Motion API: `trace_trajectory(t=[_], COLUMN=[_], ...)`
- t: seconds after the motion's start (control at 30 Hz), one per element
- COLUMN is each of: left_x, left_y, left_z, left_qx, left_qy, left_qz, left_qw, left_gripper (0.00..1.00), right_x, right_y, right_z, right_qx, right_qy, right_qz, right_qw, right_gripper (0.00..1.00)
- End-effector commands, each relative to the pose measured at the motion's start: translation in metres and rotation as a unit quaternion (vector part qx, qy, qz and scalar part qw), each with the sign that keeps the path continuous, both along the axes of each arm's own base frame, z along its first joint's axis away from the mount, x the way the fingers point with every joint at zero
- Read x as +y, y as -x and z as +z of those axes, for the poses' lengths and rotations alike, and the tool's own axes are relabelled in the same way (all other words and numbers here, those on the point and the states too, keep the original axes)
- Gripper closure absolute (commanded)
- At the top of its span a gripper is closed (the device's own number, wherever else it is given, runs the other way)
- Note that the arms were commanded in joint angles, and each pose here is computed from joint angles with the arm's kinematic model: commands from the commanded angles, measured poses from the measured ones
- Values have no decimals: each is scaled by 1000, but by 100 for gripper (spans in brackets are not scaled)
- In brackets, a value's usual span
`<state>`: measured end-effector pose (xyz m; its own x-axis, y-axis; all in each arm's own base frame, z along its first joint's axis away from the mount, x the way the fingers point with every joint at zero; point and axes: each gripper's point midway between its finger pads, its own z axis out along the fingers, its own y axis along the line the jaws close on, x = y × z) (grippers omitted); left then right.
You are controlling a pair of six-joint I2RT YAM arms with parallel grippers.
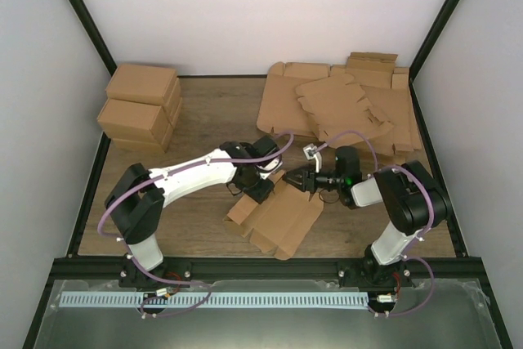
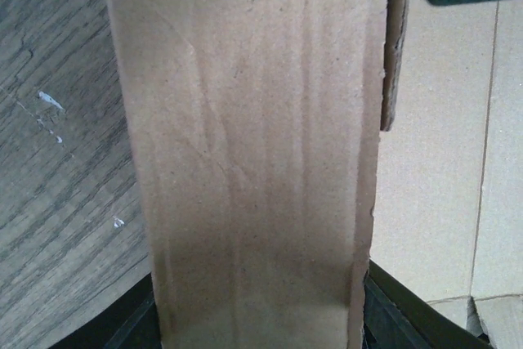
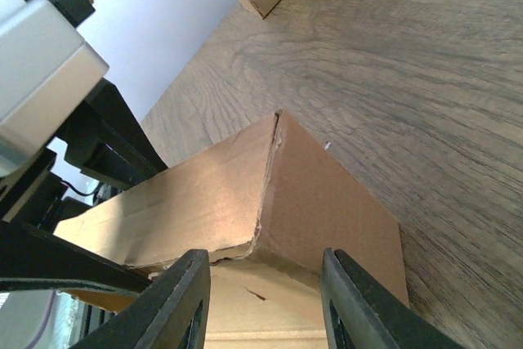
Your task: Fold the paper box
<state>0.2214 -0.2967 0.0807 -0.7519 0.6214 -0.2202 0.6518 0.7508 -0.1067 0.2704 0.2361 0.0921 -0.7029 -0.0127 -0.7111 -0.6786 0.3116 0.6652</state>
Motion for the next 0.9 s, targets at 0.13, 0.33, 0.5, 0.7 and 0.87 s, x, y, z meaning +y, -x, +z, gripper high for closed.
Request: trace_trajectory(t=[0.13, 0.33, 0.5, 0.7, 0.87], left_x=[-14, -17, -17, -18, -17], left_y=[0, 2, 2, 1, 0], left_z=[14, 18, 19, 18, 17], left_qx=[13, 24, 28, 31, 33], left_qy=[45, 62, 66, 68, 66], left_qz=[-25, -31, -29, -25, -24], left_qw=[999, 997, 997, 997, 997], left_gripper=[48, 48, 48, 48, 48], right_x=[13, 18, 17, 20, 24], right_y=[-1, -4, -9, -9, -4], right_z=[-13, -16, -21, -18, -14], right_qx=[-37, -49, -67, -79, -85], right_qy=[30, 44, 71, 65, 47], right_qz=[6, 4, -26, -25, -7], right_qw=[999, 998, 995, 994, 995], right_gripper=[60, 60, 54, 47, 28])
